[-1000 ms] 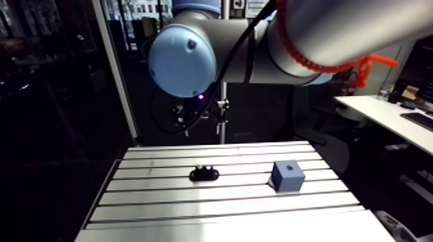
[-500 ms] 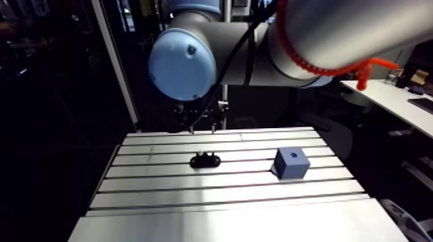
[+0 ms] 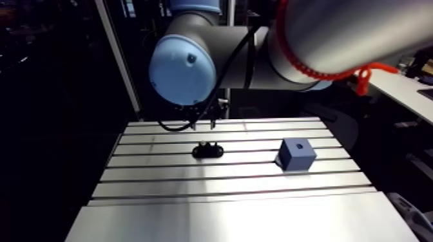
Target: Pick up the M10 bolt and insert it into the hex recess until seated.
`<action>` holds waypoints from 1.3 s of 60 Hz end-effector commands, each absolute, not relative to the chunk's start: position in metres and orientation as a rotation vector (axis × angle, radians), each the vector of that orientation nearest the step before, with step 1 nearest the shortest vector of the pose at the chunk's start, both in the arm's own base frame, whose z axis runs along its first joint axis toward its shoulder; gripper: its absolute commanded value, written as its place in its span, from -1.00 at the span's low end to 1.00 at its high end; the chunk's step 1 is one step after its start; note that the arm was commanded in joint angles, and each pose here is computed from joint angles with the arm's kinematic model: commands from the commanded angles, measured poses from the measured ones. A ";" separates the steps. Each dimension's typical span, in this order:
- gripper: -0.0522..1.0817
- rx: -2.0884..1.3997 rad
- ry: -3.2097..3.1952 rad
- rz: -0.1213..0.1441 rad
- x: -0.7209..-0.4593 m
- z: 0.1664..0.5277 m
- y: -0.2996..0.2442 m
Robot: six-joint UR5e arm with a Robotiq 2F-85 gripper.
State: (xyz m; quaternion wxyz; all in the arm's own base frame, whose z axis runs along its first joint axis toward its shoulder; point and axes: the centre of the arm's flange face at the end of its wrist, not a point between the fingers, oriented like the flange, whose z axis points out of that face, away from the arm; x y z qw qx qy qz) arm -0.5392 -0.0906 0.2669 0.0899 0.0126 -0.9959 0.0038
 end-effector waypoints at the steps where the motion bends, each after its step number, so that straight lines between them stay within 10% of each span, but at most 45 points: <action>1: -0.11 0.047 -2.951 0.007 -0.538 0.258 -0.094; 78: 0.00 0.077 -3.002 0.008 -0.546 0.213 -0.094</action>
